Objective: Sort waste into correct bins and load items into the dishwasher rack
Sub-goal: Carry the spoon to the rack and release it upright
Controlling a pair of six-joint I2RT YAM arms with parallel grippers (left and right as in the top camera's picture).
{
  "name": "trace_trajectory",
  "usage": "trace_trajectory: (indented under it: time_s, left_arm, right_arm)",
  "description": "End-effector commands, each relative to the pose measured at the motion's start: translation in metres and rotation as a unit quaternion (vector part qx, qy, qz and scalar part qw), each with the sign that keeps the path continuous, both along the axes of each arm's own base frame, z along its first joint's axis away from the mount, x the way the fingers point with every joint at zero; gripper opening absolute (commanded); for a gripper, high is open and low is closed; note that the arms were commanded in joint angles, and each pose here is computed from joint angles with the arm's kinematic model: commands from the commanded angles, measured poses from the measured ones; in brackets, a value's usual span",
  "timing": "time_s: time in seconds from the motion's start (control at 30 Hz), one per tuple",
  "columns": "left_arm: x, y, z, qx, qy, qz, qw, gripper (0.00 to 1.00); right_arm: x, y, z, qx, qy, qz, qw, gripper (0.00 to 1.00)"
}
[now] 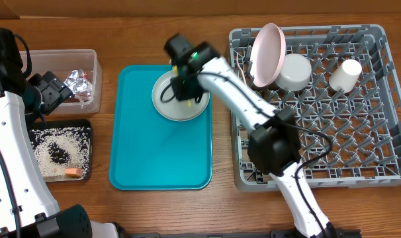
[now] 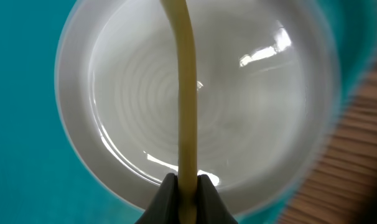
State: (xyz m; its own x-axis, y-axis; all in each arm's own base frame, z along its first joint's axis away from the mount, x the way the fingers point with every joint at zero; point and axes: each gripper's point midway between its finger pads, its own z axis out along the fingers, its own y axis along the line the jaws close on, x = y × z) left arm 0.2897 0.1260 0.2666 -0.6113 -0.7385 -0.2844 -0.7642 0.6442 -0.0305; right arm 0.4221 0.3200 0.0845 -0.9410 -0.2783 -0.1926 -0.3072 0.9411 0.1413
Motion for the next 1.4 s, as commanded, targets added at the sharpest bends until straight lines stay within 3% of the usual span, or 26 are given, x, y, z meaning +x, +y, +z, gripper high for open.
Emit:
trace_trajectory:
  time_s: [0.0,0.13,0.3,0.73,0.9,0.97,1.17,1.37]
  left_arm:
    - [-0.001,0.002,0.0,0.008,0.005,-0.007,1.0,1.0]
    - [-0.001,0.002,0.0,0.008,0.005,-0.007,1.0,1.0]
    - [-0.001,0.002,0.0,0.008,0.005,-0.007,1.0,1.0]
    - [-0.001,0.002,0.0,0.008,0.005,-0.007,1.0,1.0]
    - [-0.001,0.002,0.0,0.008,0.005,-0.007,1.0,1.0]
    - [-0.001,0.002,0.0,0.008,0.005,-0.007,1.0,1.0]
    - [-0.001,0.002,0.0,0.008,0.005,-0.007,1.0,1.0]
    - [-0.001,0.002,0.0,0.008,0.005,-0.007,1.0,1.0]
  right_arm:
    - [0.034,-0.046,0.094,0.018,-0.094,-0.056,0.994,0.04]
    - [0.046,-0.129,0.121,-0.042,-0.109,-0.128,0.985,0.04]
    - [0.046,-0.182,0.11,-0.065,-0.067,-0.172,0.981,0.04]
    - [0.052,-0.166,0.047,-0.028,-0.019,-0.125,0.992,0.04]
    - [0.053,-0.166,0.041,-0.029,-0.018,-0.127,0.991,0.49]
    - [0.053,-0.166,0.042,-0.028,-0.02,-0.127,0.991,0.58]
    - [0.047,-0.167,0.063,-0.025,-0.02,-0.134,0.99,0.64]
    - [0.02,-0.135,0.121,0.037,-0.029,-0.12,0.992,0.66]
